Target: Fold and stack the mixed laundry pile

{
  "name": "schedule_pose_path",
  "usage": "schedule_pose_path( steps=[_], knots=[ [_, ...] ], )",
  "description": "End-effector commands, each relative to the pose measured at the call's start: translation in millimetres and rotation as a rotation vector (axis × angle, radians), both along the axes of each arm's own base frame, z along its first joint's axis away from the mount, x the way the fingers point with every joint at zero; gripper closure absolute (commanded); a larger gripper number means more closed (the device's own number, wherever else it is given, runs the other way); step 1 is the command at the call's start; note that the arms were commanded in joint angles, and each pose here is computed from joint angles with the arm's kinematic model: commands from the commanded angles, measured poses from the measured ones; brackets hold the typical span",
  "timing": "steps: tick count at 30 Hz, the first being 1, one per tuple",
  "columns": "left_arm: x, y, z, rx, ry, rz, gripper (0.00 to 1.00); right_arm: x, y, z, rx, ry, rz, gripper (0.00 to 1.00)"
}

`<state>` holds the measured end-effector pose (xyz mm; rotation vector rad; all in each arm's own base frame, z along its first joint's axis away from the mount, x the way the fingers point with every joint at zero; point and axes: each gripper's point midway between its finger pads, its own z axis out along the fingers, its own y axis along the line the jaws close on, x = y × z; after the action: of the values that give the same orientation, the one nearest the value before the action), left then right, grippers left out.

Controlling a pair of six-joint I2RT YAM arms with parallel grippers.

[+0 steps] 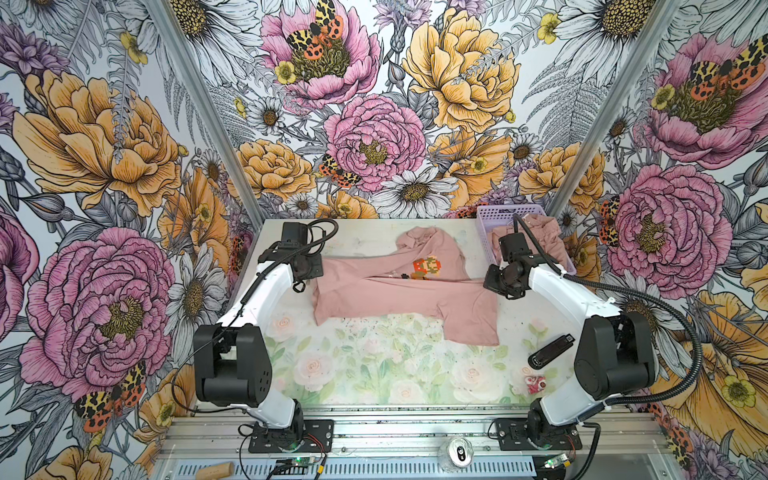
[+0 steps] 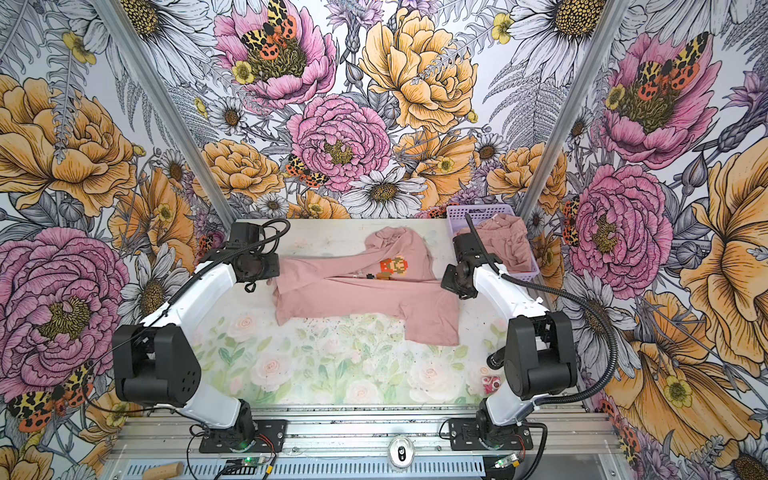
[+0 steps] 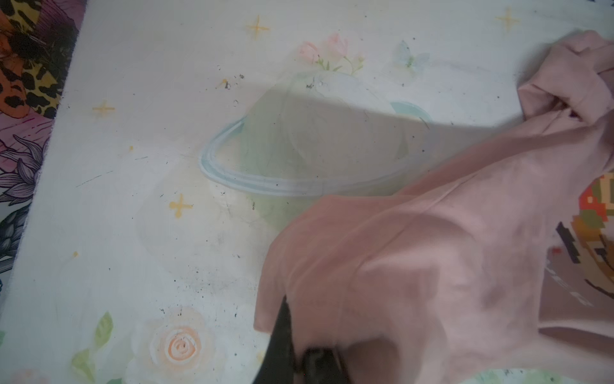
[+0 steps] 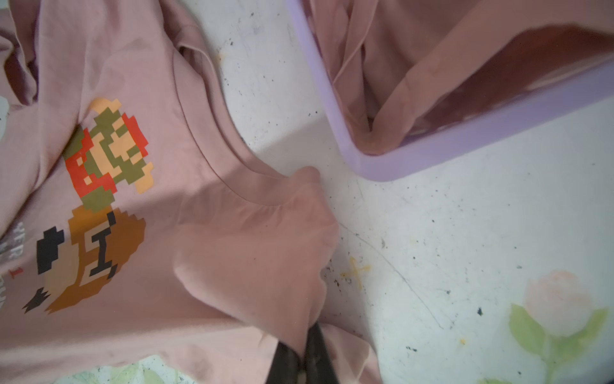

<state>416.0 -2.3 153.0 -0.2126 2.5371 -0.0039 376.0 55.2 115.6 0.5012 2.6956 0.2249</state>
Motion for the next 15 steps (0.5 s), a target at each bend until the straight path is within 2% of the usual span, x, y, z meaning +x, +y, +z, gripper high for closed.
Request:
schedule_pose_path(
  steps=[1, 2, 3, 4, 5, 6, 8, 10, 12, 15],
  knots=[
    [31.0, 7.0, 7.2, 0.002, -0.068, -0.004, 0.95, 21.9, 0.8, 16.7, -0.005, -0.057, 0.016, 1.0],
    [37.5, 9.7, 3.9, 0.002, -0.066, 0.004, 0.91, 25.1, 0.9, 17.5, -0.007, -0.061, 0.018, 1.0],
    [42.7, 12.6, 0.1, 0.008, -0.06, 0.015, 0.82, 27.9, 1.3, 17.5, -0.011, -0.062, 0.022, 1.0],
    [47.2, 15.6, -2.9, 0.011, -0.055, 0.026, 0.67, 30.2, 0.9, 18.4, -0.014, -0.065, 0.023, 1.0],
    [50.2, 19.0, -5.4, 0.015, -0.05, 0.038, 0.45, 31.8, 1.8, 17.8, -0.013, -0.064, 0.027, 1.0],
    [50.8, 21.1, -7.2, 0.019, -0.044, 0.048, 0.33, 33.4, 2.0, 17.2, -0.01, -0.063, 0.026, 1.0],
    [44.6, 24.8, -8.2, 0.033, -0.034, 0.077, 0.23, 33.9, 3.2, 15.9, -0.006, -0.059, 0.029, 1.0],
    [30.6, 29.2, -9.0, 0.043, -0.022, 0.11, 0.17, 33.5, 3.4, 14.5, -0.005, -0.055, 0.029, 1.0],
    [9.2, 29.4, -14.6, 0.033, 0.002, 0.137, 0.16, 32.5, 3.6, 12.0, -0.006, -0.049, 0.031, 1.0],
    [-25.9, 12.2, -35.3, -0.057, 0.057, 0.131, 0.19, 31.1, 4.4, 8.3, -0.001, -0.039, 0.036, 1.0]
  ],
)
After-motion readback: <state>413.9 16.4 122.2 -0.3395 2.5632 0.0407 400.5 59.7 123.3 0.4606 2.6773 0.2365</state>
